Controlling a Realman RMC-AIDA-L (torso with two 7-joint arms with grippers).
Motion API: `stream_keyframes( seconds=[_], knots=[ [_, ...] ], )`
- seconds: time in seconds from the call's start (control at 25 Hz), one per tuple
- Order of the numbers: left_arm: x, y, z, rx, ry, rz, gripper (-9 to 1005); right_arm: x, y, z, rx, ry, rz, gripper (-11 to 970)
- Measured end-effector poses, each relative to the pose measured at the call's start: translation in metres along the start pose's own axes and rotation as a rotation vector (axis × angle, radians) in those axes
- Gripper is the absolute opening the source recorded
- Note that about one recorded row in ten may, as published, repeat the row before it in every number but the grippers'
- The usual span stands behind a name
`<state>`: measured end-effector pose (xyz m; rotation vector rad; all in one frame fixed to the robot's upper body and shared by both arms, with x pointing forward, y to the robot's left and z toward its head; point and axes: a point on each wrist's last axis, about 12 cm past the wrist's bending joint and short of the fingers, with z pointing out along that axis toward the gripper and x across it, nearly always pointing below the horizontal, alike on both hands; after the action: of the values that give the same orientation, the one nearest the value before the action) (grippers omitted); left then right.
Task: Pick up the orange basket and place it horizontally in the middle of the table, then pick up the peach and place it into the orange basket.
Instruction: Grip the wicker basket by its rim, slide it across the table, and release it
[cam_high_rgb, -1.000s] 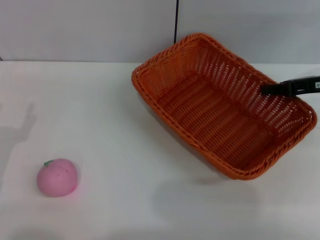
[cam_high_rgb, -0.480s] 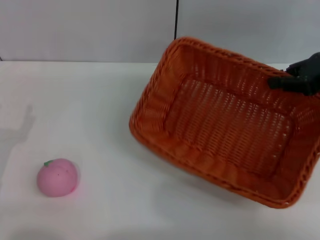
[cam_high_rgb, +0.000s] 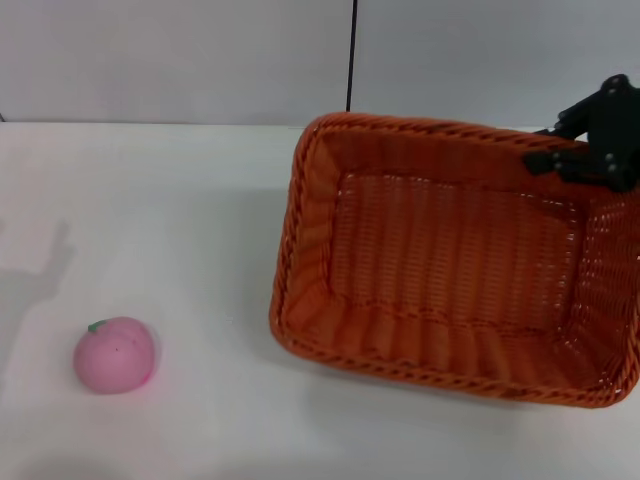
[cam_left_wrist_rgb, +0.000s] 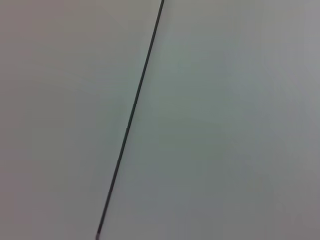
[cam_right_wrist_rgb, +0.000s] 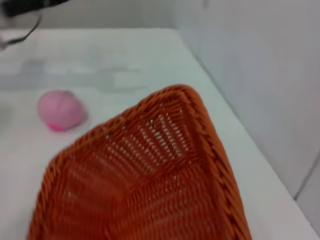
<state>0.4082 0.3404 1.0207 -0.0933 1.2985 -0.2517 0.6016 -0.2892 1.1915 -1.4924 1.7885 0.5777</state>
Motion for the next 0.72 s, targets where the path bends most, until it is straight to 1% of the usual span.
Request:
stream_keyframes(
  seconds=[0.08, 0.12, 0.16, 0.36, 0.48, 0.72],
  knots=[
    [0.002, -0.008, -0.005, 0.016, 0.004, -0.031, 829, -0.004, 0.001, 0.007, -0.026, 0.025, -0.09, 181],
    [0.002, -0.01, -0.005, 0.017, -0.003, -0.041, 829, -0.004, 0.001, 0.007, -0.026, 0.025, -0.09, 182],
    [0.002, -0.01, -0.005, 0.017, -0.003, -0.041, 829, -0.005, 0.001, 0.012, -0.041, 0.033, -0.137, 183],
    [0.003, -0.016, -0.004, 0.028, -0.009, -0.063, 829, -0.004, -0.001, 0.019, -0.056, 0.066, -0.179, 187],
    [0.004, -0.019, -0.004, 0.04, -0.007, -0.077, 829, 0.001, -0.004, 0.025, -0.023, 0.102, -0.218, 190],
    [0.005, -0.023, -0.004, 0.053, -0.003, -0.092, 828, 0.004, -0.003, 0.033, 0.015, 0.1, -0.282, 196]
  ],
)
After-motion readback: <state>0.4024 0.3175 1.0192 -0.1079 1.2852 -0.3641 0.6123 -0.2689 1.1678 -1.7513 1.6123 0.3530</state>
